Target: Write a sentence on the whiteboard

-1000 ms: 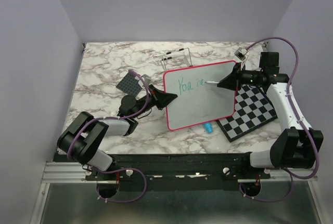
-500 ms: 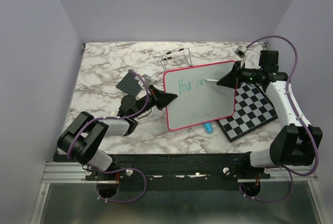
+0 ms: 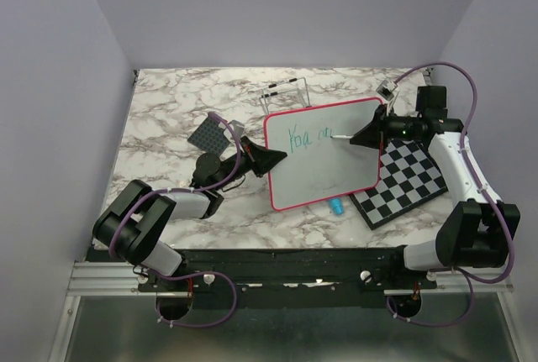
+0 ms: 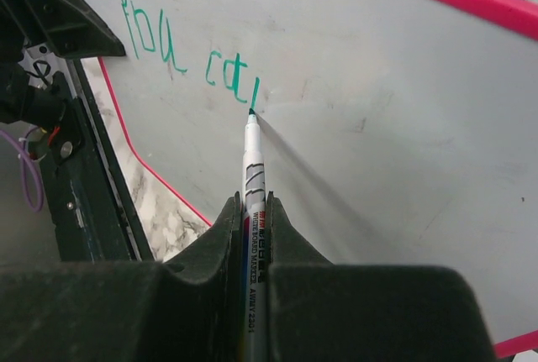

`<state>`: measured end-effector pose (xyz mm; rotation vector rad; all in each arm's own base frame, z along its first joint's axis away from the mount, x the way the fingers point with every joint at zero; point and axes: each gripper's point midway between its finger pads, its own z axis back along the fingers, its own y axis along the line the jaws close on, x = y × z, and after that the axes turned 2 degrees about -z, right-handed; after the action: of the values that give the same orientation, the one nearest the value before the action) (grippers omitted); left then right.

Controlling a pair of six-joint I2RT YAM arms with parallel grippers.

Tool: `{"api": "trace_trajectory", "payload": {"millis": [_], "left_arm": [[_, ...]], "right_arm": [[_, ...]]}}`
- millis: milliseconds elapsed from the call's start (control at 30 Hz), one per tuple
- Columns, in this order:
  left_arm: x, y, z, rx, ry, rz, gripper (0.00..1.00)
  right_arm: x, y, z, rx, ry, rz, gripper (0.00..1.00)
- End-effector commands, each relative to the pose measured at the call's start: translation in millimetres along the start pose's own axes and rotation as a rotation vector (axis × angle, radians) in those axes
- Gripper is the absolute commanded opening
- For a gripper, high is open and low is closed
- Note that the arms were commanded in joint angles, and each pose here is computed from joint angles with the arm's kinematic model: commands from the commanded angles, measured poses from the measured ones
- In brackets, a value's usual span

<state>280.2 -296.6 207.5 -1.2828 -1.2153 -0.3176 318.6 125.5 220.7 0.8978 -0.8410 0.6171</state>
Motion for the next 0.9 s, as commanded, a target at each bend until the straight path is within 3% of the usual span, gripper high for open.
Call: {"api": "trace_trajectory", "payload": {"millis": [0,433,867], "left_arm": [[-3,-3,-3,-0.042,0.018,-0.106,0.00],[-6,-2,-1,-0.041,0.024,-0.101,0.00],[-6,-2,0,-0.041,0.024,-0.105,0.00]], "right_arm": [[-14,0,2,-0.009,0.027,0.000,0.01],[22,-4,5,-0.021,-0.028,0.033,0.01],[27,-20,10,-0.091,-0.043,0.016,0.00]]}}
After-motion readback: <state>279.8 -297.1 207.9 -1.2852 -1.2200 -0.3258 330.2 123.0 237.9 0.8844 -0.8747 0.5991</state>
